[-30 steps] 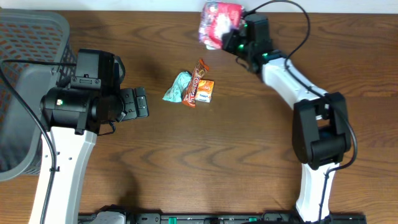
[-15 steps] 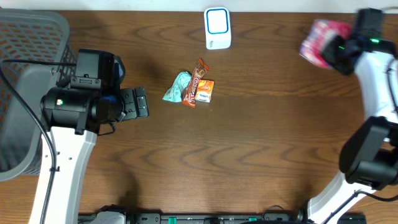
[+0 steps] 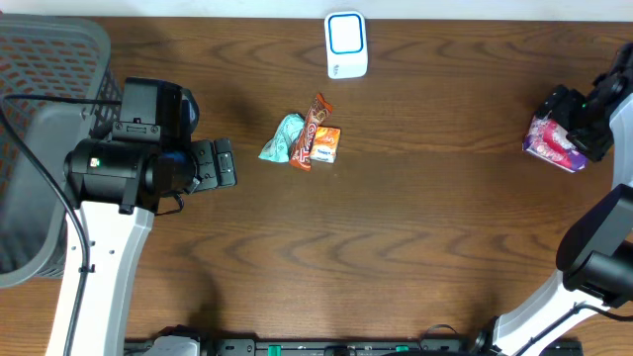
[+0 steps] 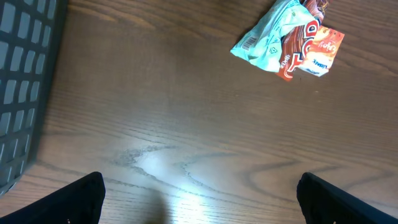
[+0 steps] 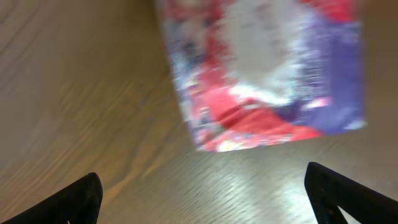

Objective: Scan the item barcode
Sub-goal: 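Carry the purple pack to the far right and lower it onto the table, then open the right gripper and move it back toward the items by the scanner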

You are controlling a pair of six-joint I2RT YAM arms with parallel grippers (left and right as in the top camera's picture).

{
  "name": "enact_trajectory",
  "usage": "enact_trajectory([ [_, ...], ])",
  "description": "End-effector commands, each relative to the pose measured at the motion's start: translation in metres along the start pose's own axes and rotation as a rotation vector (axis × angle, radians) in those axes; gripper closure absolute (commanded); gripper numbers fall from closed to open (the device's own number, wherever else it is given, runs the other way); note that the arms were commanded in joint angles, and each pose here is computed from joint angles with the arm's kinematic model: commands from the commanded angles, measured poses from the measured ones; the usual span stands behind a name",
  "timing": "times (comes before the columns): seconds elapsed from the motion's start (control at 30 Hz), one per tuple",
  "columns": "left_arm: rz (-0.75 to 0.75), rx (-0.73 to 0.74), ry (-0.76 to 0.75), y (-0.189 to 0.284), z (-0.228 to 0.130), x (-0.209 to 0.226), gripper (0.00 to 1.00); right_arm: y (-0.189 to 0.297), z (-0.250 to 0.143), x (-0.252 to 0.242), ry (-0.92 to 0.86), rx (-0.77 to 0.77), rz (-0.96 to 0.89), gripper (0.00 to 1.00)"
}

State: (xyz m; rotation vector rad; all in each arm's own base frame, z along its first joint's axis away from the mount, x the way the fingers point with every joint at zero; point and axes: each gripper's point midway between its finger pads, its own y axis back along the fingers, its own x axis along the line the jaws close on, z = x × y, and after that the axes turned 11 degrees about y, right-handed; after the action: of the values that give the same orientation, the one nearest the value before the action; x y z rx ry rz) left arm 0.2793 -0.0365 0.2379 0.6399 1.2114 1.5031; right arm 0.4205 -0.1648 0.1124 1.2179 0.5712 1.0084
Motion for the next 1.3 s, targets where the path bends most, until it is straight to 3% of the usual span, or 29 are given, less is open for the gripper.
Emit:
enact_trajectory([
  [0.0, 0.01, -0.004, 0.011, 0.0, 0.002, 0.002, 0.02, 0.005, -0.007, 0.05, 0.117, 0.022, 0.241, 0.01],
  [0.1, 0.01, -0.004, 0.011, 0.0, 0.002, 0.002, 0.02, 0.008, -0.012, 0.075, 0.144, 0.036, 0.335, 0.14],
  [0.23, 0.01, -0.004, 0.011, 0.0, 0.002, 0.002, 0.02, 0.002, -0.015, 0.076, 0.184, 0.038, 0.244, 0.67],
  [0.3, 0.01, -0.004, 0.011, 0.0, 0.002, 0.002, 0.02, -0.004, -0.015, 0.067, 0.209, 0.029, 0.132, 0.75],
  [0.53, 0.01, -0.004, 0.011, 0.0, 0.002, 0.002, 0.02, -0.019, -0.012, 0.053, 0.258, -0.013, -0.059, 0.88],
  [0.73, 0.01, -0.004, 0.011, 0.0, 0.002, 0.002, 0.02, -0.046, -0.008, 0.047, 0.256, -0.086, -0.07, 0.85],
  [0.93, 0.01, -0.004, 0.011, 0.0, 0.002, 0.002, 0.02, -0.054, -0.003, 0.008, 0.182, -0.138, -0.248, 0.76],
  [1.03, 0.01, -0.004, 0.011, 0.0, 0.002, 0.002, 0.02, -0.056, -0.004, -0.001, 0.162, -0.133, -0.247, 0.84],
  [1.13, 0.01, -0.004, 0.011, 0.0, 0.002, 0.002, 0.02, -0.061, -0.006, -0.003, 0.147, -0.13, -0.207, 0.98],
  [1.27, 0.01, -0.004, 0.011, 0.0, 0.002, 0.002, 0.02, -0.066, -0.008, -0.004, 0.14, -0.133, -0.186, 0.99],
])
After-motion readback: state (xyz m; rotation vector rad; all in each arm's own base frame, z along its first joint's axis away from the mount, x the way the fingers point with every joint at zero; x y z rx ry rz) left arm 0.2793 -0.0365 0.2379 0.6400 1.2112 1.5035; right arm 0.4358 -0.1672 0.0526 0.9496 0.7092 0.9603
